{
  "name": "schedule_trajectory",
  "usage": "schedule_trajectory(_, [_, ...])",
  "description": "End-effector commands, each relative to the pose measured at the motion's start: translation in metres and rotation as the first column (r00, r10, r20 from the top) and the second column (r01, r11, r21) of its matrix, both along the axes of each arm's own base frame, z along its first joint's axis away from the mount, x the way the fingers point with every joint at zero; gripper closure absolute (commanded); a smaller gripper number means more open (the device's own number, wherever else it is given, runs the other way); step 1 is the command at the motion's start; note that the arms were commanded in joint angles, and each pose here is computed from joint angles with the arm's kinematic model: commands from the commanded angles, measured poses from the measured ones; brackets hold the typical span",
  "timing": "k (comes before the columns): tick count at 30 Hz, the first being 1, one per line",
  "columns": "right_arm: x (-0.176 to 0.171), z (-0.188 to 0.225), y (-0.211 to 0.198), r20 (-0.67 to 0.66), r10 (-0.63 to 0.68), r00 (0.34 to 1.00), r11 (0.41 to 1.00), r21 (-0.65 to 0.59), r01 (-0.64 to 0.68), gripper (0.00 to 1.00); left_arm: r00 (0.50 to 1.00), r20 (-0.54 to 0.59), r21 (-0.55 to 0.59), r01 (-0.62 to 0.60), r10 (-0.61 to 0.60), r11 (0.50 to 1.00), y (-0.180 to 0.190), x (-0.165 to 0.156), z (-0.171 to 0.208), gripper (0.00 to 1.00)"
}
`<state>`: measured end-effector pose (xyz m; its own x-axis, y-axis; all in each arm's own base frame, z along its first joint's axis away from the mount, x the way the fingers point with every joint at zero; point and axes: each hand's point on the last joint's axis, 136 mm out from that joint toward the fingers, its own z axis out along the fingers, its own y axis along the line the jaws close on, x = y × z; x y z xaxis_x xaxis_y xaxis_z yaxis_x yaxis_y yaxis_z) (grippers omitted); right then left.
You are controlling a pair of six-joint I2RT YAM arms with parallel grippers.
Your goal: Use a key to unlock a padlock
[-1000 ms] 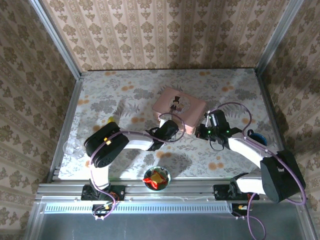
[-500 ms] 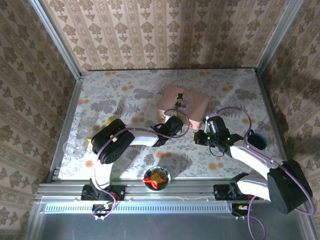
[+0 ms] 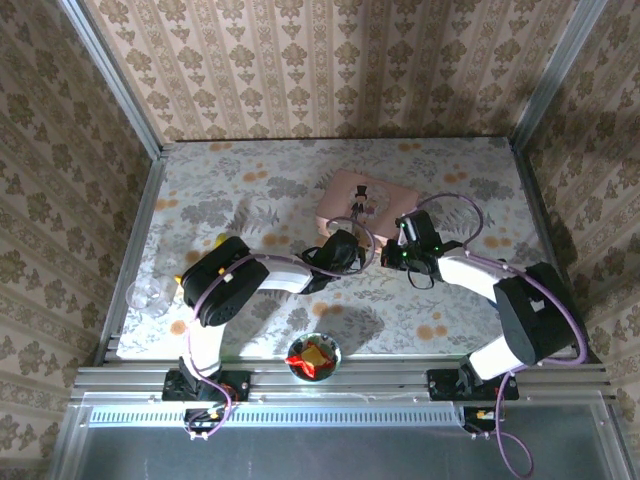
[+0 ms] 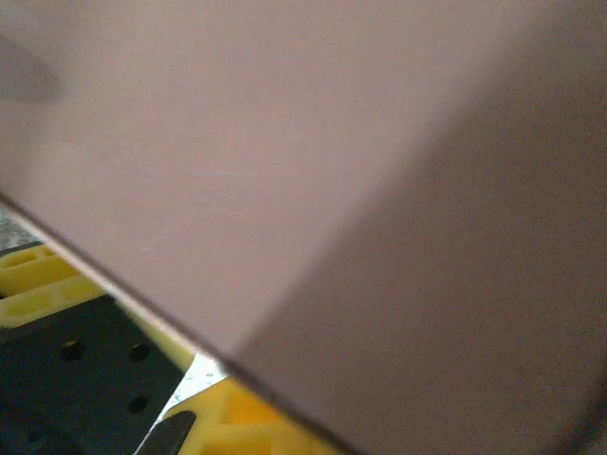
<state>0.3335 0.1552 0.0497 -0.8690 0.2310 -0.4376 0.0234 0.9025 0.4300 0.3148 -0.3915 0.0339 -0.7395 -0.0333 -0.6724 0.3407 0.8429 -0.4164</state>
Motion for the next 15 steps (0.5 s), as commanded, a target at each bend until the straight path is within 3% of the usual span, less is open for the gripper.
schedule_trajectory(1, [0.019,0.01,-0.004,0.055,-0.013,0.998,1.0,-0.016,0.014,1.0,0.989,-0.001,-0.138,0.144,-0.146,0.98,-0.037,-0.012,0.008,0.79])
schedule_trajectory(8, [0.016,0.013,-0.019,0.053,-0.046,0.998,0.999,-0.021,0.047,1.0,0.989,0.005,-0.158,0.146,-0.148,0.976,-0.036,0.003,0.008,0.55])
schedule_trajectory(15, [0.008,0.014,-0.025,0.044,-0.058,0.997,0.998,-0.014,0.059,1.0,0.993,0.004,-0.056,0.115,-0.114,0.992,-0.028,0.016,0.007,0.5])
